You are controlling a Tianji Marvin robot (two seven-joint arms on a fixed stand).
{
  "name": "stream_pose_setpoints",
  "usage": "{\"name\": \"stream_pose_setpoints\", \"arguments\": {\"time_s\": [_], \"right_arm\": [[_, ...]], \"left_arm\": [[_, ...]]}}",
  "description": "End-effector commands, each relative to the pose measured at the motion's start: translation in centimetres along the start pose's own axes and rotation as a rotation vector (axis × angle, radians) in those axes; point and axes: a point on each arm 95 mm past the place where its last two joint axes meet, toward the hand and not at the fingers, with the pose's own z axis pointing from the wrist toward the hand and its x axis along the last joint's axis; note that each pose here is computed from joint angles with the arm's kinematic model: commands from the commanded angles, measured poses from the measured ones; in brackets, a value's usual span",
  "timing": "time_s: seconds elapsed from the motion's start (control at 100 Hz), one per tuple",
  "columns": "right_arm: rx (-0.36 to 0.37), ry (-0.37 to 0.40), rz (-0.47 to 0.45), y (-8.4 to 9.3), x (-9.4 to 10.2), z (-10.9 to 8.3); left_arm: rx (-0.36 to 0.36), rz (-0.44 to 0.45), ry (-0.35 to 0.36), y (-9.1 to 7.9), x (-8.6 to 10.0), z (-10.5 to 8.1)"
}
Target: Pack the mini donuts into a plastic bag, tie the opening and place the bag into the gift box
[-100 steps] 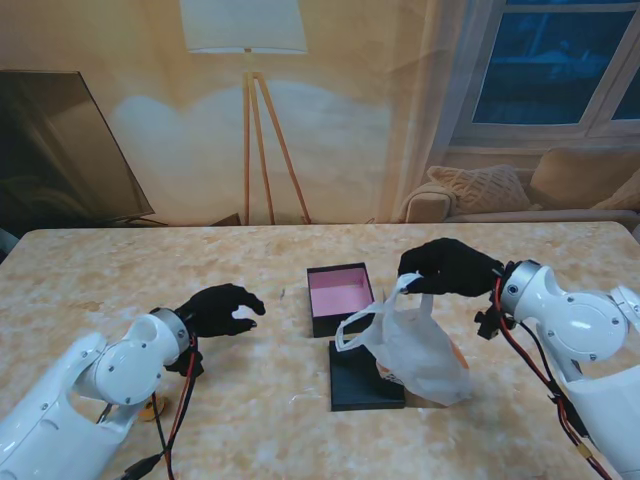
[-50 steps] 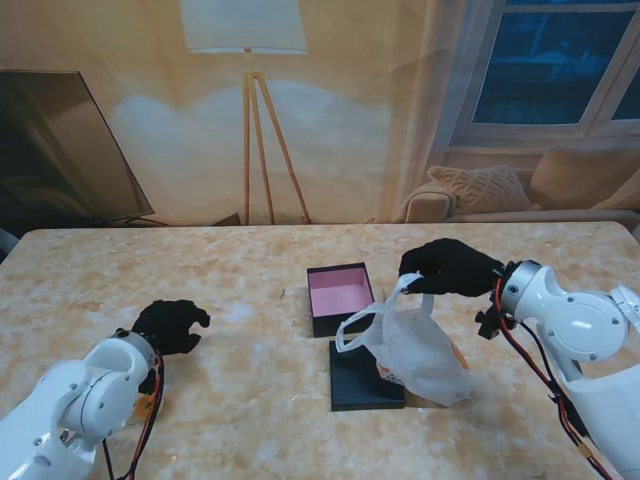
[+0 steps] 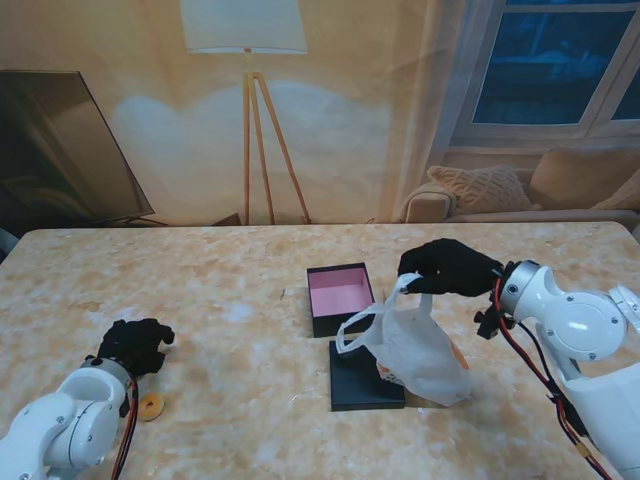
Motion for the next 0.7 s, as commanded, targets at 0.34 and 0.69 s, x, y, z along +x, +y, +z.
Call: {"name": "stream_pose_setpoints", "arguments": {"time_s": [0.34,0.69], "right_arm": [[0.024,0.023,0.033,-0.4,-0.1,0.6],[0.029,0.027,0.047,-0.2,-0.3,0.9]], "left_arm": [[0.035,0.052,-0.091,2.4,-1.2,-2.2],[0.043,0.046,-0.145,3.7,-2.6,-2.0]]}}
